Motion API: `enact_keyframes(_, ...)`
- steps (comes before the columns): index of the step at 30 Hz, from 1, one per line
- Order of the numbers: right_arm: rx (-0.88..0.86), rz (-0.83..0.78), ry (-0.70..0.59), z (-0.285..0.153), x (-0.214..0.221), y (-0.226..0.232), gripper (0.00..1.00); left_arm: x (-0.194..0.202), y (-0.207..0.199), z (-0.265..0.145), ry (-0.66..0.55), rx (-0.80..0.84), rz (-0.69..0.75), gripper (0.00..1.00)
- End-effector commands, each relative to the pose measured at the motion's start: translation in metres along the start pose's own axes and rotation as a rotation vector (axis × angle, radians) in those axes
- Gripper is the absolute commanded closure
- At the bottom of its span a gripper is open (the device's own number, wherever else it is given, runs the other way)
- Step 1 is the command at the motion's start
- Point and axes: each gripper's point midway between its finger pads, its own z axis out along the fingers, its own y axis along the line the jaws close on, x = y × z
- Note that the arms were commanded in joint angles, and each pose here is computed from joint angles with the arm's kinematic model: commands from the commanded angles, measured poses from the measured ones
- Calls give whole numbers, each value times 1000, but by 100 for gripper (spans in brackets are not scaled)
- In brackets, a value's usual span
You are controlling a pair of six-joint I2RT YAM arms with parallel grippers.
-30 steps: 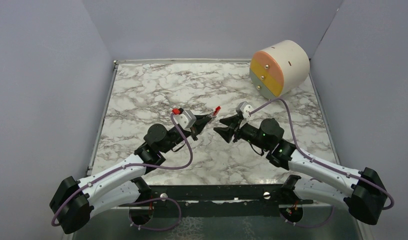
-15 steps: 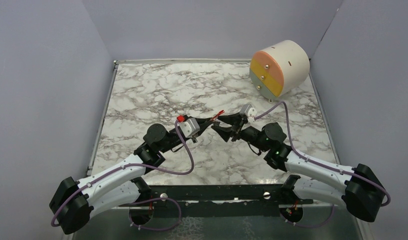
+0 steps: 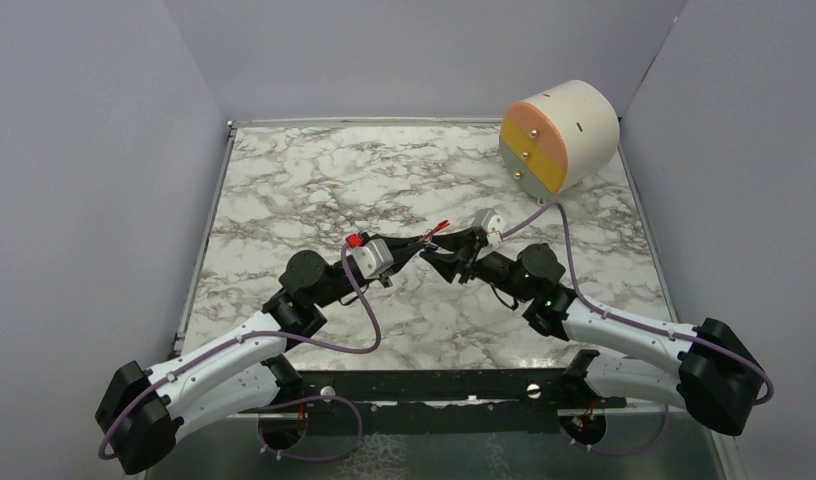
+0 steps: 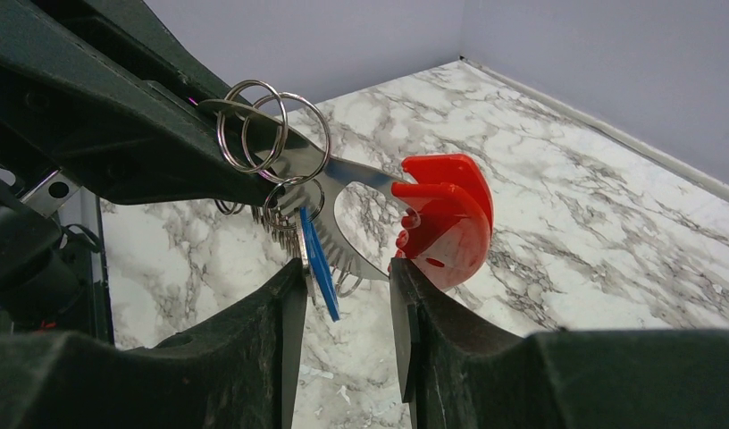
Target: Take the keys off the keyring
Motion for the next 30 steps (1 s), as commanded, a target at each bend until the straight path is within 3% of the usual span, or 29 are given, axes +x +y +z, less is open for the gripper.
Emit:
enact_keyframes(1, -41, -10, -66, 3, -24, 8, 61, -25, 2, 1, -71, 0, 24, 100)
enact_keyframes(12, -78, 9, -89, 0, -39, 17, 61, -21, 3, 2, -60, -10, 17, 100)
enact_keyframes(15, -80, 12, -72, 2, -35, 16, 70, -21, 4, 2, -61, -14, 13, 100)
enact_keyframes(20, -100, 26, -54, 7, -30, 20, 99, -17, 6, 4, -49, -24, 14, 100)
enact_keyframes(25, -51, 5, -15, 4, -30, 11, 99, -1, 18, -1, -6, -106, 14, 99)
enact_keyframes(30, 77, -50, 34, -11, -35, -11, 99, 16, 35, -13, 52, -222, 15, 72)
